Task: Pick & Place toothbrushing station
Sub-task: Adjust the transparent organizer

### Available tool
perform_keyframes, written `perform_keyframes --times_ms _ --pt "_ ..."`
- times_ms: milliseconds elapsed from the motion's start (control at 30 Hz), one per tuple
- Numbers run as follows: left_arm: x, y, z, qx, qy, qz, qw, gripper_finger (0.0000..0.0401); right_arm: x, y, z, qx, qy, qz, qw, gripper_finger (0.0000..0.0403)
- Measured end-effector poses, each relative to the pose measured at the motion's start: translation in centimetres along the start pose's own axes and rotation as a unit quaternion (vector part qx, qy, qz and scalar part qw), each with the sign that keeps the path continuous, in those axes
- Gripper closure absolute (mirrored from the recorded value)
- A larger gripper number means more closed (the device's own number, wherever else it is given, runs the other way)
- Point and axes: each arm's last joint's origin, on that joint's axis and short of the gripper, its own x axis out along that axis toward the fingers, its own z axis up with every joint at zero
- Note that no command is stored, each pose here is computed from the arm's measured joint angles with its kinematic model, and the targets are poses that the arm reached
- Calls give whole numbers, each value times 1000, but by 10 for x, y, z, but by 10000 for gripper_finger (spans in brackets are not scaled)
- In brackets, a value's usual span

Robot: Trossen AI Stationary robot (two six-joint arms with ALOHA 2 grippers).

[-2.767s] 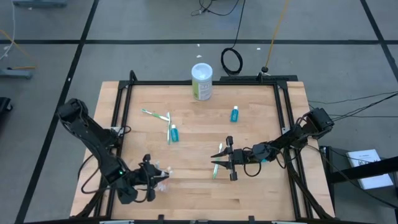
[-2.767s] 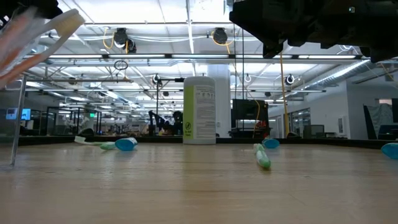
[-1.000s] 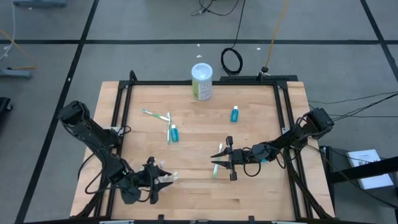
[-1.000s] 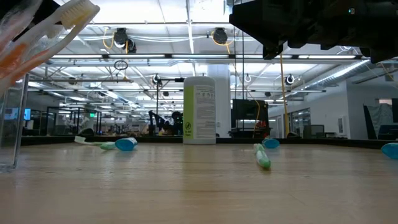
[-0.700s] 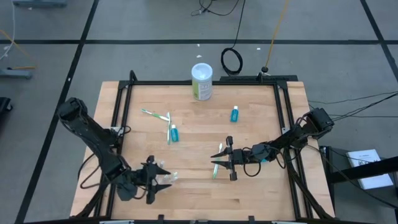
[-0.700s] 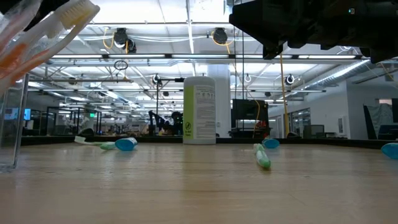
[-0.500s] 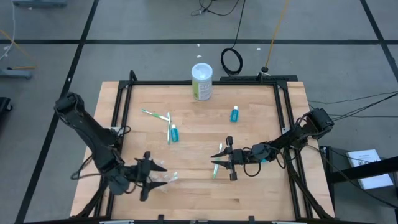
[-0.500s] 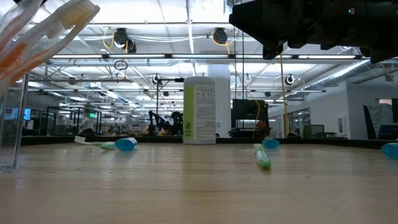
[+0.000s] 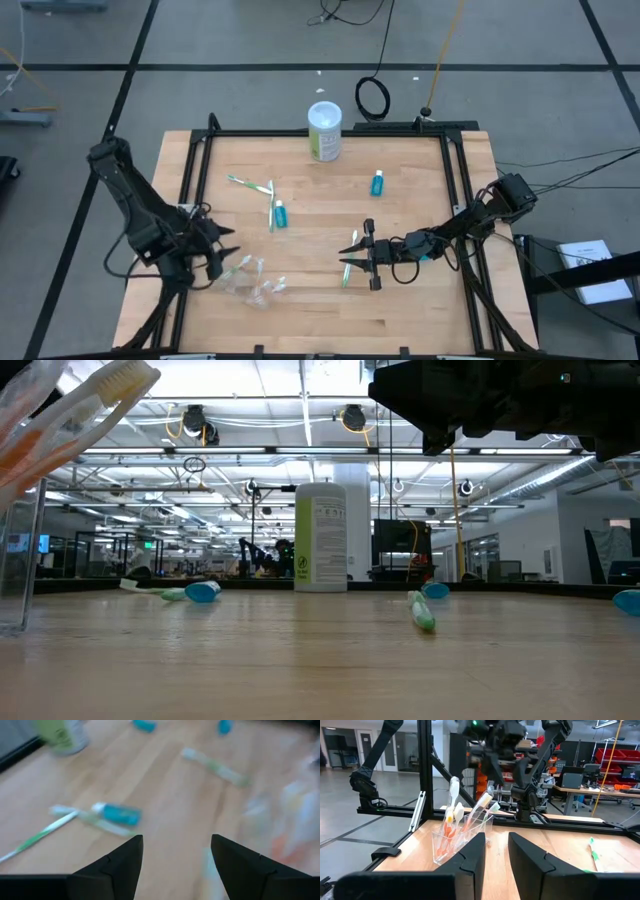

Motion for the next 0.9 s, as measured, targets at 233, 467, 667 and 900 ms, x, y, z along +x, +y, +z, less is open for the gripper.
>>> perform_keyframes --times_ms 233,467,667,900 --pt "6 8 -6 15 81 38 996 160 0 0 0 0 0 0 1000 328" --pt "22 1 -14 63 147 73 984 160 0 0 0 0 0 0 1000 328" --pt "40 -7 -23 77 216 106 968 160 0 0 0 0 0 0 1000 328" --pt "54 -13 -33 74 282 126 948 160 0 0 0 0 0 0 1000 328"
